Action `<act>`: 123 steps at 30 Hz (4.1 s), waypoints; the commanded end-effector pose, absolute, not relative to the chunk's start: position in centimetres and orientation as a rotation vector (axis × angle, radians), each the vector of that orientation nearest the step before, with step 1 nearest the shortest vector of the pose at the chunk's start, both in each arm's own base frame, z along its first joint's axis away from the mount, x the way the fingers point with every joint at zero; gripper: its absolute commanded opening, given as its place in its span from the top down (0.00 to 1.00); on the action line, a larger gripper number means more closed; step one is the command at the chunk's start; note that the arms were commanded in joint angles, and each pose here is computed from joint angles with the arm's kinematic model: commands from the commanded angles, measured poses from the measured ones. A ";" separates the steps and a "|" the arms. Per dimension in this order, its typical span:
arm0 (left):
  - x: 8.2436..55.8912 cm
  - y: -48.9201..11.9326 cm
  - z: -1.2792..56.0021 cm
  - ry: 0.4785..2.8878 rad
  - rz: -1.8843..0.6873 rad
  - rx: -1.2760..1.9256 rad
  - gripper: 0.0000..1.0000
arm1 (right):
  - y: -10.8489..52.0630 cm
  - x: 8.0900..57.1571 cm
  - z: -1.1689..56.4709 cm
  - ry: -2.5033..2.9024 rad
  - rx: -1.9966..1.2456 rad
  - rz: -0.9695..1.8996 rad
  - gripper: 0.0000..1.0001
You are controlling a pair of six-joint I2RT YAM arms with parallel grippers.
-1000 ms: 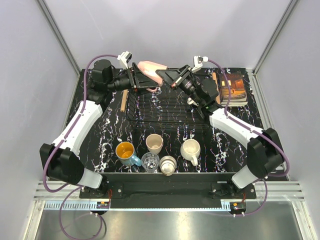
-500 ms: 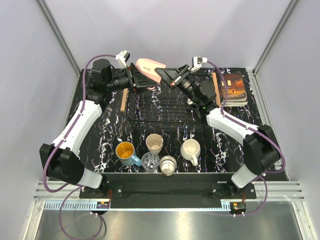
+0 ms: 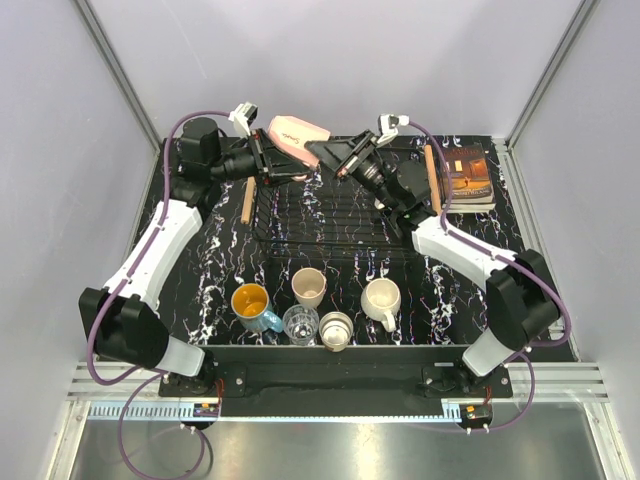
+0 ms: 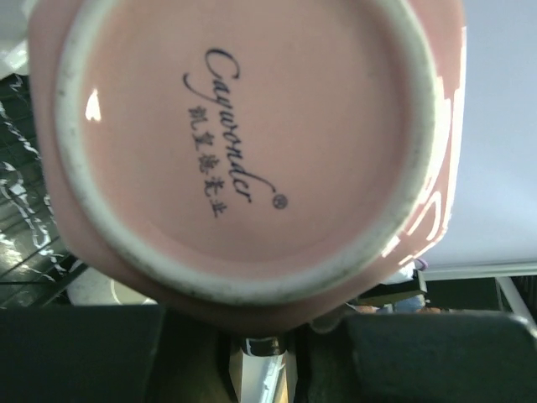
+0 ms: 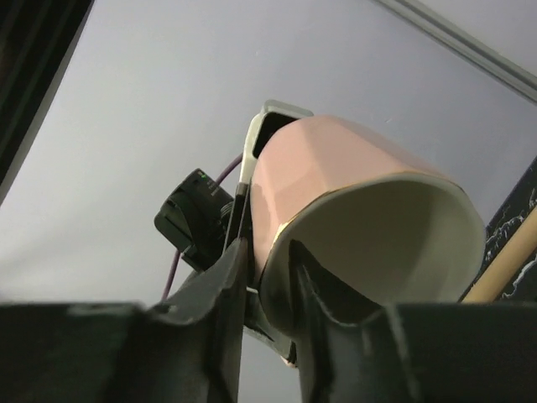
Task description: Load the cups into the dish rack
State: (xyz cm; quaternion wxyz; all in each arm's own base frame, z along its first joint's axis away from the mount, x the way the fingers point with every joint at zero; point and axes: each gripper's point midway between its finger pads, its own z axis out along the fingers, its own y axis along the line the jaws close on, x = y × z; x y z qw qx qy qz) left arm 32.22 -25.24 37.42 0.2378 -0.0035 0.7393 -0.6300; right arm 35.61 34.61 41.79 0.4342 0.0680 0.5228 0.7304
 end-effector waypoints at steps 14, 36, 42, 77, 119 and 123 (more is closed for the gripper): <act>34.2 -21.4 41.5 1.912 -1.315 0.150 1.00 | 28.1 28.4 37.5 1.719 -0.047 1.410 0.11; 47.6 -32.7 24.1 2.114 -0.546 0.839 1.00 | 18.3 23.8 36.5 1.654 -0.002 0.945 0.12; 47.9 -34.3 19.7 2.141 -0.549 0.938 1.00 | 17.7 24.0 35.1 1.679 0.014 0.898 0.11; 49.8 -37.3 8.7 2.130 -0.429 1.069 0.99 | 17.4 23.9 31.6 1.759 0.049 0.874 0.10; 38.1 -25.1 29.1 2.057 -0.482 0.680 0.01 | 22.3 22.5 23.6 2.202 -0.280 0.703 0.26; 37.0 -22.3 29.2 2.093 -0.471 0.581 0.01 | 25.0 21.3 21.4 2.270 -0.404 0.615 0.29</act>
